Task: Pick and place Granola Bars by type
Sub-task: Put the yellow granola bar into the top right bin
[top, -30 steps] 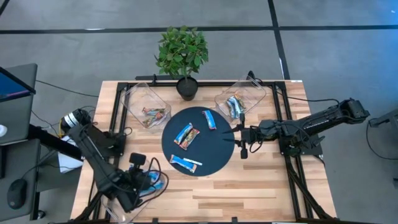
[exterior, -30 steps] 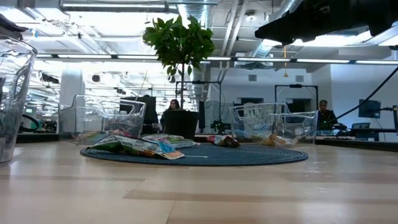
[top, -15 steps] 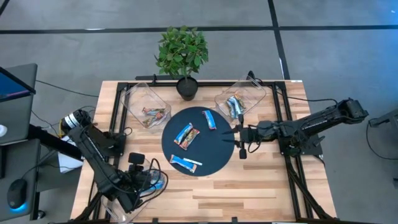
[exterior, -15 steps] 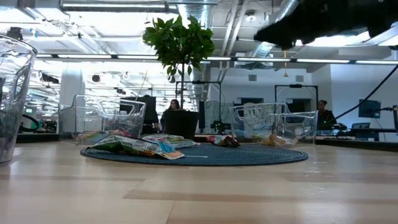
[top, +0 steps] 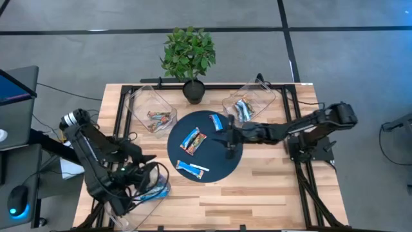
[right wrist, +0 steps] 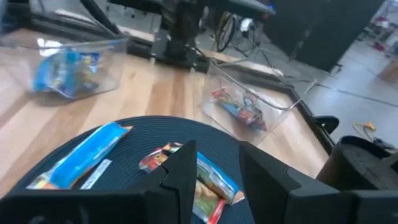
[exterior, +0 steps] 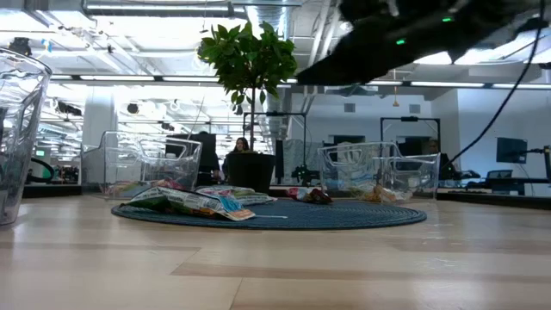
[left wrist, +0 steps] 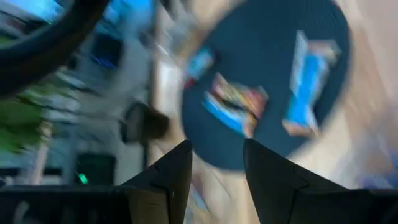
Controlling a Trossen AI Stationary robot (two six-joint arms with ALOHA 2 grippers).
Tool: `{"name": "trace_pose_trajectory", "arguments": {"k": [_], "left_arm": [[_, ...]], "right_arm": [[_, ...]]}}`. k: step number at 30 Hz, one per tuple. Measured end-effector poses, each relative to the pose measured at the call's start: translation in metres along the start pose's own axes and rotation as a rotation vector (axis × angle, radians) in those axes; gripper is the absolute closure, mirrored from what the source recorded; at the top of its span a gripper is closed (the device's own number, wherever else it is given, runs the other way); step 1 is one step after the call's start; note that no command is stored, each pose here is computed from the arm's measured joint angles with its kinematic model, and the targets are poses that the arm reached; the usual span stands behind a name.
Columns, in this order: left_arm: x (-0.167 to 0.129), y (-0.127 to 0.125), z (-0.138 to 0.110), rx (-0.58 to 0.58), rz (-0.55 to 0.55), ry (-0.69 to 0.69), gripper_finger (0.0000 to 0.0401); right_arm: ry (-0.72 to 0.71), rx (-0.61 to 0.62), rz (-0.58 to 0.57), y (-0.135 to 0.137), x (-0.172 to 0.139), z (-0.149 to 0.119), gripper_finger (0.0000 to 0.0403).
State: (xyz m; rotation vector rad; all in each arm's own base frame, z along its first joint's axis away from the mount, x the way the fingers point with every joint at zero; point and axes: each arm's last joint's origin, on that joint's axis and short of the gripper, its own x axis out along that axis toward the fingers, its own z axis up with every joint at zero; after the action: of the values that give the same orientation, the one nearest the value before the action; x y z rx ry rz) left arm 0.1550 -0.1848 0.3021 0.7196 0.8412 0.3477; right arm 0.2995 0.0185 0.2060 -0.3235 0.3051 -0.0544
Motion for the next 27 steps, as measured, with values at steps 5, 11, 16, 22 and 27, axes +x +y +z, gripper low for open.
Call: {"name": "trace_pose_trajectory", "arguments": {"k": [5,11,16,22,27], "left_arm": [[-0.009,0.010,-0.014,-0.068,0.112,-0.196,0.0263],[0.004,0.014,-0.054,-0.176,0.154,-0.276,0.0262],[0.016,0.016,-0.087,-0.285,0.180,-0.394,0.0262],[0.027,0.015,-0.112,-0.383,0.165,-0.462,0.0262],[0.033,0.010,-0.118,-0.422,0.155,-0.463,0.0262]], "right_arm": [[0.075,-0.072,0.077,0.000,0.042,0.006,0.0290],[0.203,-0.188,0.151,0.004,0.087,0.007,0.0290],[0.225,-0.202,0.326,0.005,0.118,0.002,0.0290],[0.334,-0.171,0.380,-0.004,0.139,-0.005,0.0290],[0.417,-0.157,0.396,-0.009,0.144,-0.016,0.0290]]}}
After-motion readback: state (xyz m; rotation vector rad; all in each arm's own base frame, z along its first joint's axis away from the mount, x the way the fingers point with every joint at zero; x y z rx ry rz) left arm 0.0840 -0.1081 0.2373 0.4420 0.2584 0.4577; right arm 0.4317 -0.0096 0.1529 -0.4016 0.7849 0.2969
